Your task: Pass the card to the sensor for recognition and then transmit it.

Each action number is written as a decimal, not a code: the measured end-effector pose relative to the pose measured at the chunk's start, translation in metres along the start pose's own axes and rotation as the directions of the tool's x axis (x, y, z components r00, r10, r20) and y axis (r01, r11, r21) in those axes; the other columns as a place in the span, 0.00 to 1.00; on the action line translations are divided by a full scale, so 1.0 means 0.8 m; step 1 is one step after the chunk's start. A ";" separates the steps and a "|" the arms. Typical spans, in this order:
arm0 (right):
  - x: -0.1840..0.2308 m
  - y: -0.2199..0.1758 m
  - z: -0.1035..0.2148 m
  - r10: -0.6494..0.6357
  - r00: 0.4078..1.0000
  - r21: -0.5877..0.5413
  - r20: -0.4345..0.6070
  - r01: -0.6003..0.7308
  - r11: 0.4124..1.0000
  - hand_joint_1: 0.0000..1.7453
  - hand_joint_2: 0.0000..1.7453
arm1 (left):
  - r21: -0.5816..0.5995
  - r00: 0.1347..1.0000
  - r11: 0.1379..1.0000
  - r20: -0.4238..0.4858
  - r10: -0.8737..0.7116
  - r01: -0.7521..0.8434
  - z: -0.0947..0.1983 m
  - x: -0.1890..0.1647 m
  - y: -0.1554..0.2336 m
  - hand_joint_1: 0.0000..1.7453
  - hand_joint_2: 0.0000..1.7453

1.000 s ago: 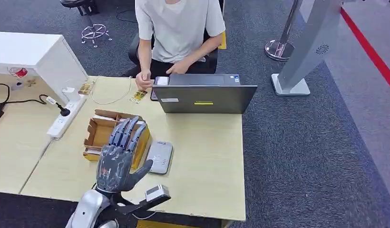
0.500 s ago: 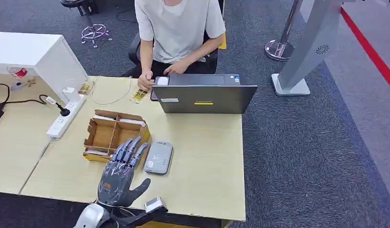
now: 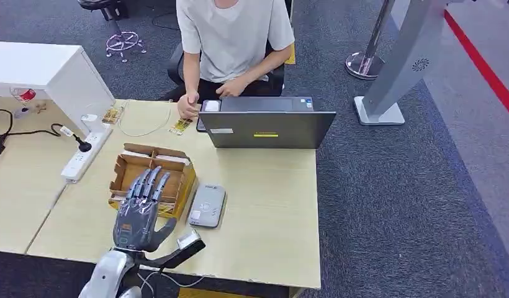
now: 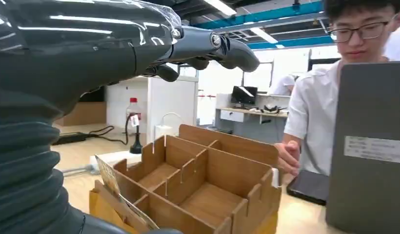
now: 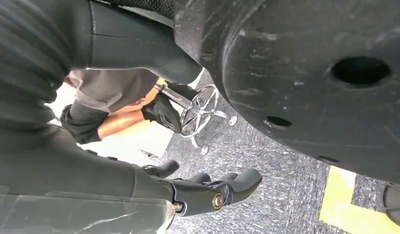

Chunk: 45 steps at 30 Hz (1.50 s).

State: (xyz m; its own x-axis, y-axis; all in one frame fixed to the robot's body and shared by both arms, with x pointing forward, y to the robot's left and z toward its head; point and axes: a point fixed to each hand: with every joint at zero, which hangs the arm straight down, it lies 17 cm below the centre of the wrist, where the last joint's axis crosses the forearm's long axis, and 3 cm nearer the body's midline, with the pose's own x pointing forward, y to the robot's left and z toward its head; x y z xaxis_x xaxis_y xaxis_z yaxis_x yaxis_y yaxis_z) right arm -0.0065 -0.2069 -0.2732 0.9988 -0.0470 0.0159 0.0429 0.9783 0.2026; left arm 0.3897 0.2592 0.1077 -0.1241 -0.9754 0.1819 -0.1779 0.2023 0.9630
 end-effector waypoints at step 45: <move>0.004 -0.001 0.000 0.031 0.999 -0.001 -0.013 -0.031 1.000 0.00 1.00 | -0.057 0.974 0.991 -0.185 -0.133 0.125 -0.026 -0.061 -0.019 0.00 1.00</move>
State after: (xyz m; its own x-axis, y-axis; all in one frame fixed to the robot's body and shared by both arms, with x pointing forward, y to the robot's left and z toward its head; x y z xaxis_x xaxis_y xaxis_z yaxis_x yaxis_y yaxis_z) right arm -0.0031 -0.2077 -0.2731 0.9999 -0.0143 0.0089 0.0122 0.9795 0.2011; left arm 0.4190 0.3022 0.0886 0.0833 -0.9928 0.0856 -0.1361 0.0737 0.9879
